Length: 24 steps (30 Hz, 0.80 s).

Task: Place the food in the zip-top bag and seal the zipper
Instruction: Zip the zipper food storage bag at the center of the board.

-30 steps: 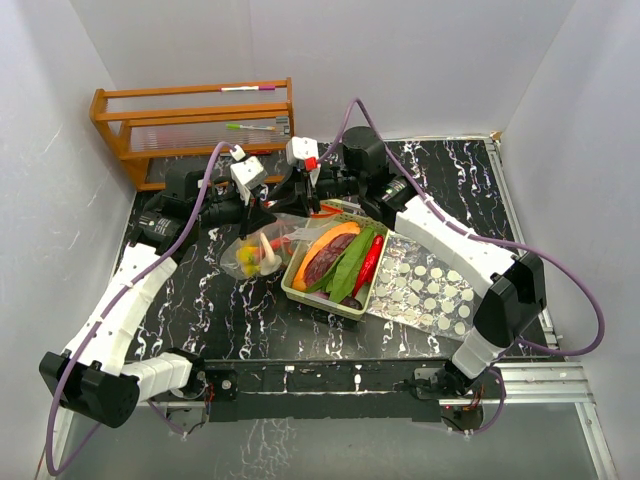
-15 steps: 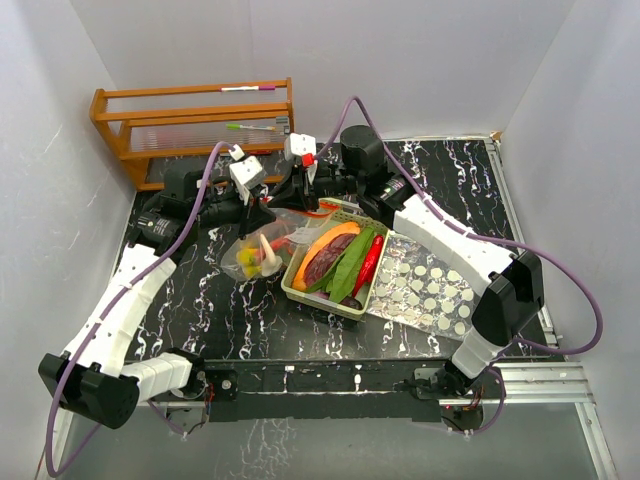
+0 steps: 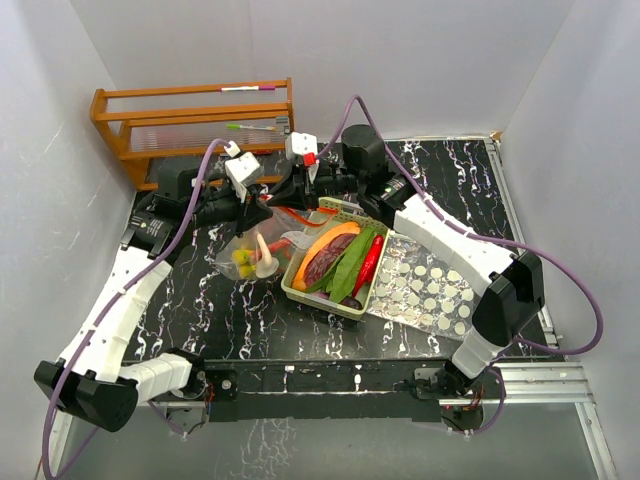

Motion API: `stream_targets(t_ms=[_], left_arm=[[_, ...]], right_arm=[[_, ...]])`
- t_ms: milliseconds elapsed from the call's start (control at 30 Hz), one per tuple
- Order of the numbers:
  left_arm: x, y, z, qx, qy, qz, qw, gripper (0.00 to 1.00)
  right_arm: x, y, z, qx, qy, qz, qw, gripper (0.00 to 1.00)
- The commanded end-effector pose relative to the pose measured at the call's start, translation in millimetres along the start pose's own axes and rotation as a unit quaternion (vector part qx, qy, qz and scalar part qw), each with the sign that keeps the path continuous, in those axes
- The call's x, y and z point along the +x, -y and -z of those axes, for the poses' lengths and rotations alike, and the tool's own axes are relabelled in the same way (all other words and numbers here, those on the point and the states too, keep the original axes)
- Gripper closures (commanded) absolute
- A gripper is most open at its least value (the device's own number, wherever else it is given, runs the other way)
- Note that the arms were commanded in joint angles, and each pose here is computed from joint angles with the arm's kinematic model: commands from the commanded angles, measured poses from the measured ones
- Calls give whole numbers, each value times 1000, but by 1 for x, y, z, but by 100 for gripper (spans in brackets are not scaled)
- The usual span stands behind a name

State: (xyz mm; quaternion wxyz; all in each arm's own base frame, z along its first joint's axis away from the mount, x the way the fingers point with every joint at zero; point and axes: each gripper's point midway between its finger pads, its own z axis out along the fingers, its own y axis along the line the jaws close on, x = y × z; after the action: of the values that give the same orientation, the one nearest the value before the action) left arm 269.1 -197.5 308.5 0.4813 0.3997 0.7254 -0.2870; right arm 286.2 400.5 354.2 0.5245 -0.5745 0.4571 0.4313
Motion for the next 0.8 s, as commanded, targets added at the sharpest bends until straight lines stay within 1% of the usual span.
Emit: stream_targets(t_ms=[0, 167, 200, 267, 300, 400, 433, 467, 500, 533, 600, 633, 700, 767], left_arm=[[-27, 3, 15, -14, 53, -46, 997, 100], [-16, -5, 6, -24, 56, -55, 997, 99], [-13, -7, 4, -26, 53, -56, 997, 96], [-8, -11, 0, -30, 46, -57, 997, 94], [-6, -14, -2, -33, 45, -58, 997, 92], [-4, -17, -8, -34, 55, -60, 996, 80], [-5, -17, -10, -32, 60, -63, 996, 73], [-6, -18, -11, -34, 66, -66, 995, 63], [-8, -18, -11, -33, 71, -69, 995, 59], [-9, -18, -12, -32, 75, -70, 994, 58], [-12, -17, -14, -24, 80, -72, 994, 59], [-13, -15, -15, -18, 83, -72, 994, 62], [-14, -13, -18, -6, 86, -70, 994, 73], [-16, -11, -20, 2, 91, -69, 993, 90]], right_arm=[[-14, 4, 12, 6, 8, 15, 1000, 92], [-25, -4, 12, -23, 22, 14, 999, 92], [-26, -6, 11, -29, 24, 12, 999, 92], [-28, -10, 11, -41, 27, 8, 999, 92], [-29, -11, 11, -45, 29, 7, 999, 92], [-29, -15, 11, -58, 31, 1, 998, 92], [-29, -16, 11, -61, 30, 0, 998, 92], [-28, -16, 10, -63, 29, -4, 998, 92], [-26, -17, 10, -64, 28, -7, 998, 92], [-24, -16, 10, -64, 26, -9, 998, 92], [-23, -16, 9, -62, 25, -10, 998, 92], [-23, -15, 9, -60, 25, -12, 998, 92], [-22, -14, 8, -58, 25, -13, 998, 92], [-20, -13, 7, -56, 24, -16, 998, 92]])
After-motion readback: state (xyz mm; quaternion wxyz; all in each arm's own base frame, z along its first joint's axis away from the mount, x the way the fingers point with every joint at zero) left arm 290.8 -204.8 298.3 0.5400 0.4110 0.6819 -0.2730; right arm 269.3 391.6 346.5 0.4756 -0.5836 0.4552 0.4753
